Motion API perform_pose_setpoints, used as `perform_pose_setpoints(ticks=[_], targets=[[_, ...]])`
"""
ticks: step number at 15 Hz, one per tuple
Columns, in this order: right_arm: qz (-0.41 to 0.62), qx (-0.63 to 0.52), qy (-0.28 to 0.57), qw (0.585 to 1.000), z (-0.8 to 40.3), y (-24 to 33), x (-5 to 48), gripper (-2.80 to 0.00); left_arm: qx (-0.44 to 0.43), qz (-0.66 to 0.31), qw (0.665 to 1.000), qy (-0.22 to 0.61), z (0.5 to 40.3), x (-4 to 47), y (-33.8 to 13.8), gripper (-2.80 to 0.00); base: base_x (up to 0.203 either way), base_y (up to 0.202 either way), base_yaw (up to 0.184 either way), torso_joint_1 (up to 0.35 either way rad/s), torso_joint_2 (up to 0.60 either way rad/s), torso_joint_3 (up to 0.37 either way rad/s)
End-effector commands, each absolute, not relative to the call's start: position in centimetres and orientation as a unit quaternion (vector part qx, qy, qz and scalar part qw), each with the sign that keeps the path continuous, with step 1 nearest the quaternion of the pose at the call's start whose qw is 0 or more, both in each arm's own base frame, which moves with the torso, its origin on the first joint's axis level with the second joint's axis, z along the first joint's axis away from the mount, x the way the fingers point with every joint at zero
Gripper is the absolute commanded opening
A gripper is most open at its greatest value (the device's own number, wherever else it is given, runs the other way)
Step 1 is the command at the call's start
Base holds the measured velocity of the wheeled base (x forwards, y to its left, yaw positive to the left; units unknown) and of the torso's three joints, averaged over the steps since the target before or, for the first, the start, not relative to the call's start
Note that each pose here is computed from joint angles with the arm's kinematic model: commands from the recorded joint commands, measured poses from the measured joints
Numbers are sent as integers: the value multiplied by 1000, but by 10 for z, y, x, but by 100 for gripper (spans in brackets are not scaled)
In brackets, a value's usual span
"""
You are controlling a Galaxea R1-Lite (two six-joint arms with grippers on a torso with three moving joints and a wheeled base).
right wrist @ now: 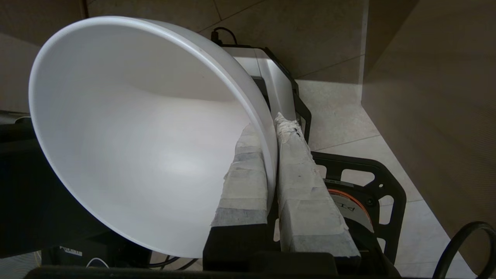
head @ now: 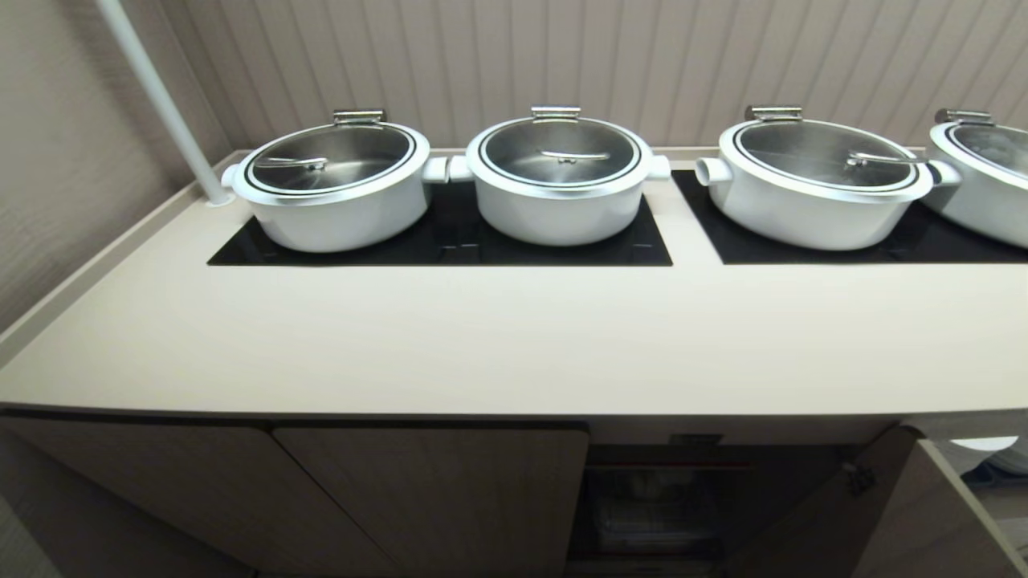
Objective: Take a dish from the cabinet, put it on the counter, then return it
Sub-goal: Put it back into the cabinet
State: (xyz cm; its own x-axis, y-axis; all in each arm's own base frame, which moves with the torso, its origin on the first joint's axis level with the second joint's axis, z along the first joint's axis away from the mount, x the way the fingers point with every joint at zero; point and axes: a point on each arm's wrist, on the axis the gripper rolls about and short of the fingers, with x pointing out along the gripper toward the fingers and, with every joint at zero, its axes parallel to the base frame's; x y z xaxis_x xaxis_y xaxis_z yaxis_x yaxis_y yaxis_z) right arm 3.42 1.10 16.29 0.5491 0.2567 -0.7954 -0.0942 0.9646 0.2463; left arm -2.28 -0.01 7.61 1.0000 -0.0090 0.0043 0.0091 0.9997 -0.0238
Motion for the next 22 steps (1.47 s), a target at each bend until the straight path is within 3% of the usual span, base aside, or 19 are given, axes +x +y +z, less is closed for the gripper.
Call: perform_pose_setpoints(ticks=[1, 15, 22], targets=[[100, 88, 467, 874, 163, 11, 34, -280, -12, -5, 1000, -3, 76, -23, 0, -280, 0, 0, 0, -135, 301, 173], [99, 88, 468, 874, 162, 11, 33, -280, -12, -5, 1000, -3, 76, -23, 0, -280, 0, 0, 0, -149, 338, 180], [98, 88, 470, 873, 161, 11, 33, -280, -12, -5, 1000, -3, 76, -23, 0, -280, 0, 0, 0, -230, 528, 290]])
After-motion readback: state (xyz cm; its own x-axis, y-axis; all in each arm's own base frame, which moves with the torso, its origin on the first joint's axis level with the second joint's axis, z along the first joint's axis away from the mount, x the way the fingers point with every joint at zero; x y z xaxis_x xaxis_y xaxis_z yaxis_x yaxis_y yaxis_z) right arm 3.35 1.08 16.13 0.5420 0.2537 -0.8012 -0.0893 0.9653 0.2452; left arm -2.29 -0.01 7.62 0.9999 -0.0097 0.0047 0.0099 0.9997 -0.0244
